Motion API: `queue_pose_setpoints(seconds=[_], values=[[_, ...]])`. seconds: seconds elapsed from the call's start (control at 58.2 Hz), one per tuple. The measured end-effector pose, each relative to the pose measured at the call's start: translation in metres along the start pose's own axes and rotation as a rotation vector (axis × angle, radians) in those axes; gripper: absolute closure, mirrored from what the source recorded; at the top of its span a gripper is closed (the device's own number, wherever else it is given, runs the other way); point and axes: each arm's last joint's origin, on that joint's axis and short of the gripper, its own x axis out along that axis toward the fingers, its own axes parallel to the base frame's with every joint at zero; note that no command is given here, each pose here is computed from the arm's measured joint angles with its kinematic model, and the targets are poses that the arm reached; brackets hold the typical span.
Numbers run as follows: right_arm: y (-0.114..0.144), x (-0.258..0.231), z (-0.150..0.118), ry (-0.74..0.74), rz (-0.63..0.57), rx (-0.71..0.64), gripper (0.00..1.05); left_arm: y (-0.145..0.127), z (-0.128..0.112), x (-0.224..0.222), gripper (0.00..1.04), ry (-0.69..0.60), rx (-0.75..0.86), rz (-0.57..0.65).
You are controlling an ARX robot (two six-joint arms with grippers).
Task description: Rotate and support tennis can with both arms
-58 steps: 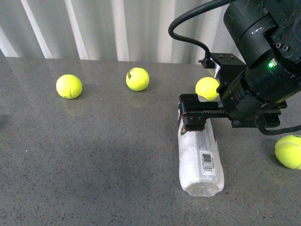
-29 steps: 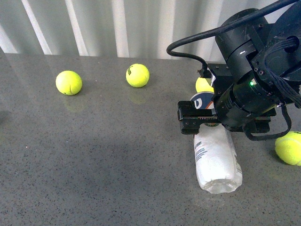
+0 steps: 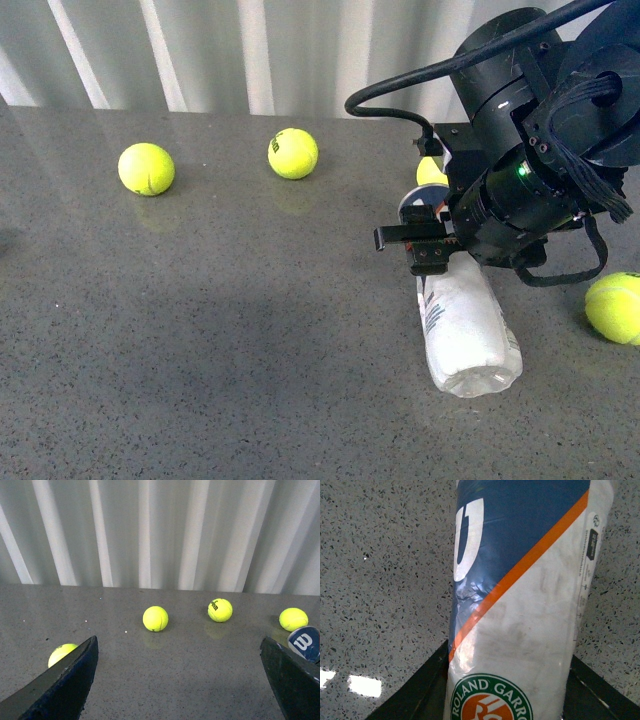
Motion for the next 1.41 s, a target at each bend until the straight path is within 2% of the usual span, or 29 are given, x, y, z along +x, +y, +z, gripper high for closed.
queue_pose_setpoints(seconds=[0.223, 0.361, 0.532, 0.704, 0.824, 0.91, 1.013, 1.047, 1.116, 1.185, 1.288, 1.408], values=[[0.003, -0.011, 0.003, -0.028, -0.002, -0.019, 0.76, 0.0, 0.0, 0.0, 0.07, 0.0, 0.0, 0.0], [0.007, -0.025, 0.008, -0.067, -0.003, -0.039, 0.84, 0.0, 0.0, 0.0, 0.07, 0.0, 0.0, 0.0], [0.014, -0.046, 0.012, -0.127, -0.015, -0.08, 0.88, 0.0, 0.0, 0.0, 0.07, 0.0, 0.0, 0.0], [0.021, -0.073, 0.014, -0.263, -0.12, -0.202, 0.93, 0.0, 0.0, 0.0, 0.07, 0.0, 0.0, 0.0], [0.024, -0.091, 0.013, -0.399, -0.227, -0.33, 0.95, 0.0, 0.0, 0.0, 0.07, 0.0, 0.0, 0.0], [0.025, -0.098, 0.009, -0.514, -0.325, -0.474, 0.95, 0.0, 0.0, 0.0, 0.07, 0.0, 0.0, 0.0], [0.027, -0.094, -0.004, -0.625, -0.368, -0.738, 0.96, 0.0, 0.0, 0.0, 0.07, 0.0, 0.0, 0.0], [0.027, -0.09, -0.012, -0.656, -0.372, -0.867, 0.96, 0.0, 0.0, 0.0, 0.07, 0.0, 0.0, 0.0], [0.03, -0.08, -0.031, -0.678, -0.377, -1.141, 0.96, 0.0, 0.0, 0.0, 0.07, 0.0, 0.0, 0.0], [0.037, -0.07, -0.045, -0.673, -0.353, -1.326, 0.96, 0.0, 0.0, 0.0, 0.07, 0.0, 0.0, 0.0], [0.046, -0.059, -0.054, -0.683, -0.309, -1.442, 0.96, 0.0, 0.0, 0.0, 0.07, 0.0, 0.0, 0.0], [0.057, -0.046, -0.058, -0.693, -0.248, -1.494, 0.96, 0.0, 0.0, 0.0, 0.07, 0.0, 0.0, 0.0]])
